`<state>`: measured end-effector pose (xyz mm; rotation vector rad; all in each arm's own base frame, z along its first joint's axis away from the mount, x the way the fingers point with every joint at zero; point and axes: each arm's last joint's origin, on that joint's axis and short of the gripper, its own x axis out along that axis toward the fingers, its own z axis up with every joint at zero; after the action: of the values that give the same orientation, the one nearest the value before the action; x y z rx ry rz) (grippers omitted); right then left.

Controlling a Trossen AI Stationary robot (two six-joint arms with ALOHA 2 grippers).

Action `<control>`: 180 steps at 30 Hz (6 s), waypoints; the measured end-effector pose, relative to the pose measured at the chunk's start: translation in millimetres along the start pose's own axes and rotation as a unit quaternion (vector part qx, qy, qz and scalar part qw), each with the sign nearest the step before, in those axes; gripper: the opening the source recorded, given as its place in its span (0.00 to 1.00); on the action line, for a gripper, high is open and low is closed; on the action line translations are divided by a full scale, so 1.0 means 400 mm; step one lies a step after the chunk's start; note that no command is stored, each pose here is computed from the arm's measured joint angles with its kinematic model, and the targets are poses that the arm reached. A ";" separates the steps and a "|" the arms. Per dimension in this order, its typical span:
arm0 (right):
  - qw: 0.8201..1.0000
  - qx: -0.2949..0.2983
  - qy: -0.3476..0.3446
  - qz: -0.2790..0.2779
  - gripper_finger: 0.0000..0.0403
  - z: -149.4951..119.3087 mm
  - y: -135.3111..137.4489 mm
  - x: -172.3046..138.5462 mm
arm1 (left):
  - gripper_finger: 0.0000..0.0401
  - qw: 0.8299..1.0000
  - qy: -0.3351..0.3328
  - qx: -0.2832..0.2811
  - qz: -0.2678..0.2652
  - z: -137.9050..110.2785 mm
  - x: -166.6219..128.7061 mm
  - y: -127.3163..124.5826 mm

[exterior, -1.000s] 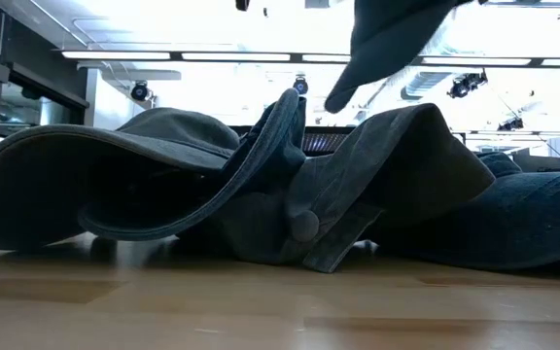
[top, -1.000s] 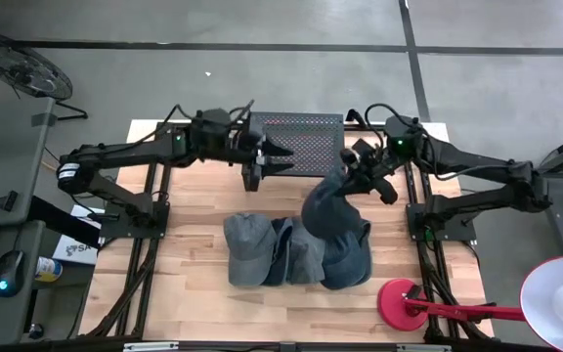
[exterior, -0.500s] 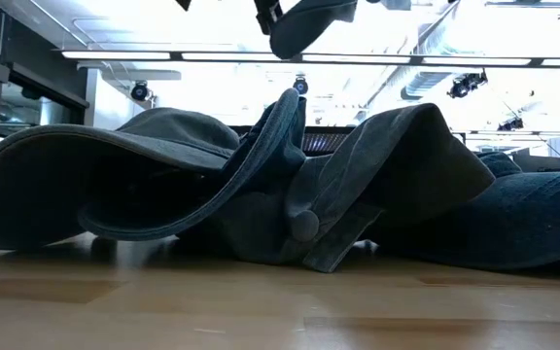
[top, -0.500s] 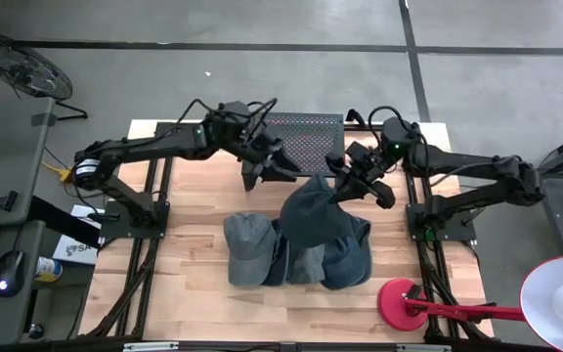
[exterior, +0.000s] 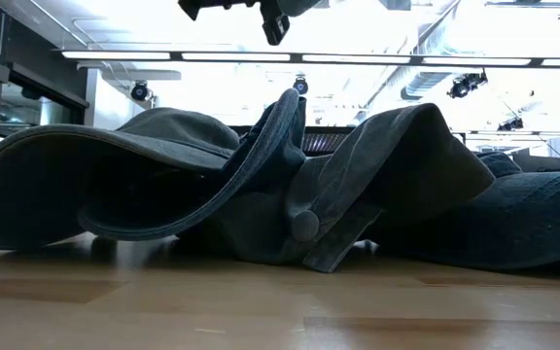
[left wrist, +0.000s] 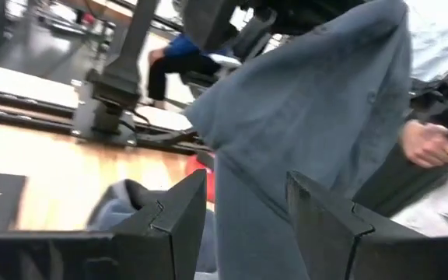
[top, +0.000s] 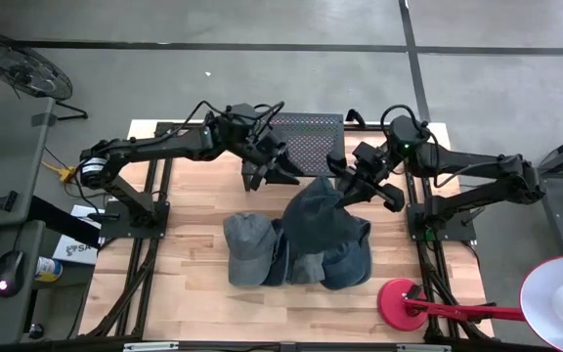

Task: Pick & Place hat
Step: Put the left blue cap on the shelf

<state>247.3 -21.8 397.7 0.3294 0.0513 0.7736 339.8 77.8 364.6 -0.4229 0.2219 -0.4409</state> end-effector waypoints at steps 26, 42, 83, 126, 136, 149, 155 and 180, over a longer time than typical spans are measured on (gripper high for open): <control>0.995 0.040 0.029 -0.082 0.00 -0.033 -0.021 -0.004 | 0.43 0.998 -0.016 -0.014 -0.053 0.011 0.019 -0.035; 0.976 0.083 0.050 -0.194 0.00 -0.064 -0.042 -0.012 | 0.43 0.993 -0.004 0.087 0.081 0.040 0.040 -0.096; 0.960 0.101 -0.008 -0.261 0.00 -0.046 -0.049 -0.014 | 0.43 0.950 0.026 0.223 0.219 0.040 0.077 -0.191; 0.924 0.049 -0.088 -0.368 0.24 -0.001 -0.004 -0.068 | 0.01 0.905 0.011 0.169 0.391 0.040 0.044 -0.178; 0.874 0.051 -0.098 -0.474 0.45 -0.006 0.011 -0.106 | 0.00 0.783 -0.101 0.066 0.610 0.046 0.004 -0.162; 0.831 0.078 -0.077 -0.545 0.46 -0.030 0.002 -0.119 | 0.00 0.726 -0.160 -0.101 0.661 0.041 -0.075 -0.053; 0.807 0.084 -0.058 -0.581 0.46 -0.044 -0.001 -0.127 | 0.00 0.703 -0.214 -0.157 0.660 0.048 -0.095 -0.032; 0.746 0.092 0.004 -0.659 0.46 -0.082 -0.004 -0.149 | 0.00 0.619 -0.286 -0.242 0.690 -0.034 -0.002 0.110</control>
<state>200.3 -55.0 361.7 0.3825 0.3335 -0.6649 351.1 109.6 333.2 -0.7619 -0.0183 1.3407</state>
